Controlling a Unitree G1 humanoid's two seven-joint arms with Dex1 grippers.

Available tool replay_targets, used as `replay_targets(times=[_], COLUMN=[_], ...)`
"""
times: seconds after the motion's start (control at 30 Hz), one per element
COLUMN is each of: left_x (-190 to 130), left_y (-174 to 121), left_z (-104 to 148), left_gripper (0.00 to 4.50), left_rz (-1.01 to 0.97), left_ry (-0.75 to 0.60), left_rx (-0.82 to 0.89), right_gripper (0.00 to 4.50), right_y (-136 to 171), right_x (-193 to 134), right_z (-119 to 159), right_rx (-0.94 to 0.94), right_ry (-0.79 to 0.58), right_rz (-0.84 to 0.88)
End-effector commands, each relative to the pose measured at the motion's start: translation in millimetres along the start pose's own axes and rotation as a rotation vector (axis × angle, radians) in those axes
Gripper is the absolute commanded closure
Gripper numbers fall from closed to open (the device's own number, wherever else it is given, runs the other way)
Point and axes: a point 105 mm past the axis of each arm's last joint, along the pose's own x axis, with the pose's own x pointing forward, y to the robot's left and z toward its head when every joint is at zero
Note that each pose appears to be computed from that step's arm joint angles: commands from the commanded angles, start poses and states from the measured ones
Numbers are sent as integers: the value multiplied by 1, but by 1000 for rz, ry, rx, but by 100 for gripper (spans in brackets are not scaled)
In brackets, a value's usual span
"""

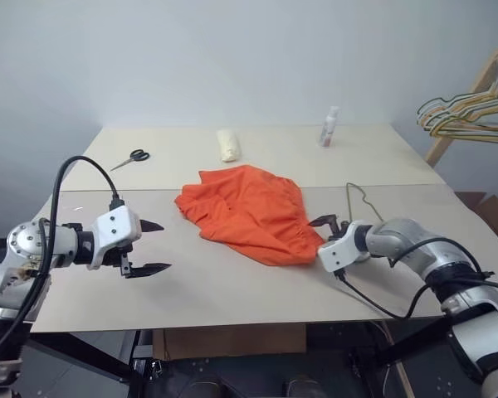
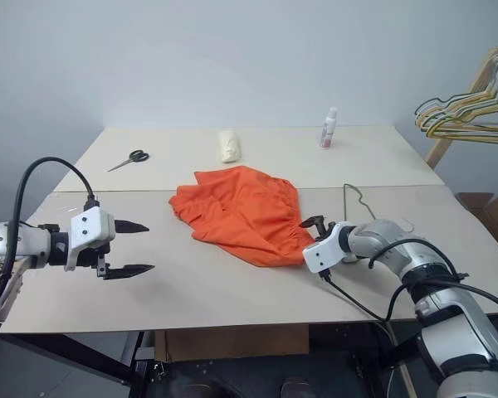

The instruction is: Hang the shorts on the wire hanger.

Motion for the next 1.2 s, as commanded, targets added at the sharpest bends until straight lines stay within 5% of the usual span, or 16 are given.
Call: replay_targets(times=[0.03,0.37,0.77,1.13,1.2], left_x=[-8,24,78,106,107], left_y=[15,47,69,61,59], left_z=[5,2,-17,-18,-19], left_gripper=[0,0,0,0,56], left_rz=[43,-55,-70,-60,-65], left_ry=[-46,-88,138,109,116], left_rx=[-9,-28,210,201,220], right_gripper=[90,443,447,447,450], right_y=[-11,-3,-8,-7,-7], right_x=[2,5,4,5,4], right_z=[5,9,10,15,17], right_rx=[-39,-23,-1,7,6], right_ry=[-36,-69,-57,-63,-67], right_rz=[-17,30,2,-3,-4])
